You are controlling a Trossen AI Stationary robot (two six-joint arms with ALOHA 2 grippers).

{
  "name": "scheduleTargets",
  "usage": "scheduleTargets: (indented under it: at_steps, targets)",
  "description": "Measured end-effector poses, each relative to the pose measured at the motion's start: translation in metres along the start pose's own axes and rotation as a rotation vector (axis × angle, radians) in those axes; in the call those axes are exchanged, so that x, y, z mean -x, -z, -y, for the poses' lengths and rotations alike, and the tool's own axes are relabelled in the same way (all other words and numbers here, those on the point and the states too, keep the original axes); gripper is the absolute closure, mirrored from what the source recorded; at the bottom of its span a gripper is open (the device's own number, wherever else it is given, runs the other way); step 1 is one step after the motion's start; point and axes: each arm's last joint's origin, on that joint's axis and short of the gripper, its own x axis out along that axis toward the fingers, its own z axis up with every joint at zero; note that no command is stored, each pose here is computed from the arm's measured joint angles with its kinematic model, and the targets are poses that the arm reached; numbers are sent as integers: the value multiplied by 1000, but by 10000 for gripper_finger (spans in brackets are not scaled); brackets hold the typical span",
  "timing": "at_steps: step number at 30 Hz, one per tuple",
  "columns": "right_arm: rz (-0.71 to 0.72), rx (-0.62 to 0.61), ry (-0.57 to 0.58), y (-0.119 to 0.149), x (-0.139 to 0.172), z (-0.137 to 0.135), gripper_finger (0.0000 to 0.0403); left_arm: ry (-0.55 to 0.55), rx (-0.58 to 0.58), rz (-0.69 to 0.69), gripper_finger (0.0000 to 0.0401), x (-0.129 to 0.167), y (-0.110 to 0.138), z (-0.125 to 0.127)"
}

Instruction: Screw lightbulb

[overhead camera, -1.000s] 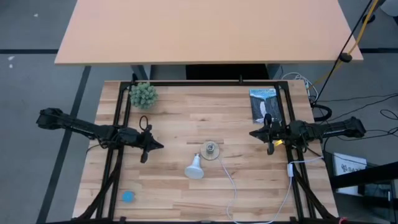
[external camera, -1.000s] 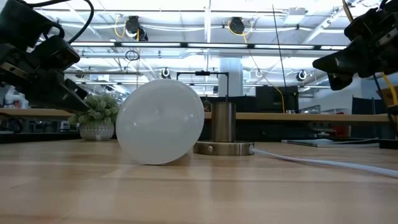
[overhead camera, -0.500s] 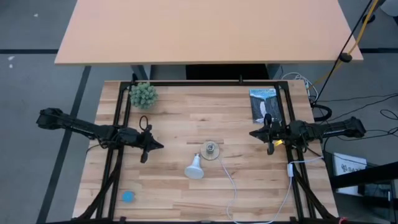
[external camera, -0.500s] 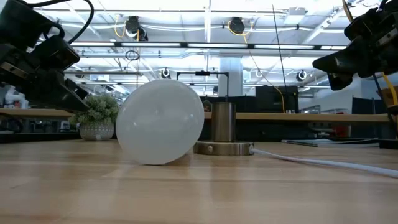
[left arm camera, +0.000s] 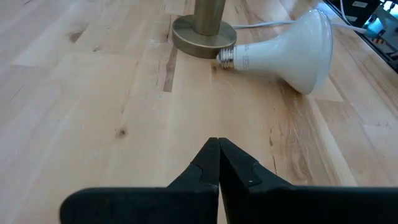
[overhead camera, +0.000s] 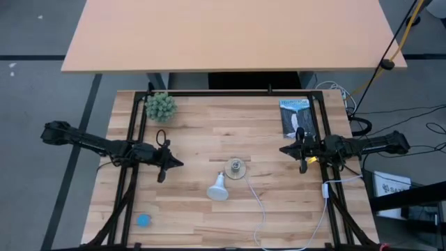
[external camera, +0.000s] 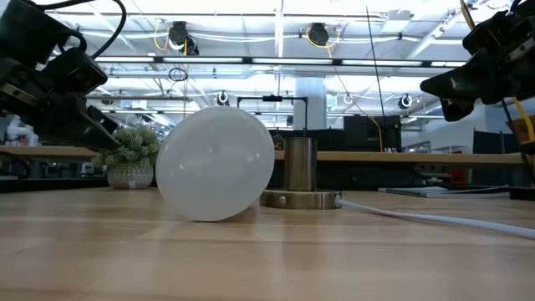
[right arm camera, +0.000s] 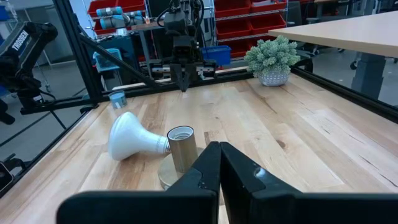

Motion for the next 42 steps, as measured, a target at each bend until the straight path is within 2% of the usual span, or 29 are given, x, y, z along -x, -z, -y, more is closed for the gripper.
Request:
scheduleTargets:
  at_steps: [27,30,32,38,42]
  targets:
    - [0,0,0,0,0,0,403,-6,-2,14,401,0,-1,0]
    - [0,0,0,0,0,0,403,-97,-88,37,401,0,-3,-3]
    - [0,0,0,0,0,0,403,-137,-92,39,401,0,-3,-4]
    - [0,0,0,0,0,0,403,-134,-84,38,401,0,-3,-4]
    - [0,0,0,0,0,0,403,-17,-146,15,401,0,-4,2]
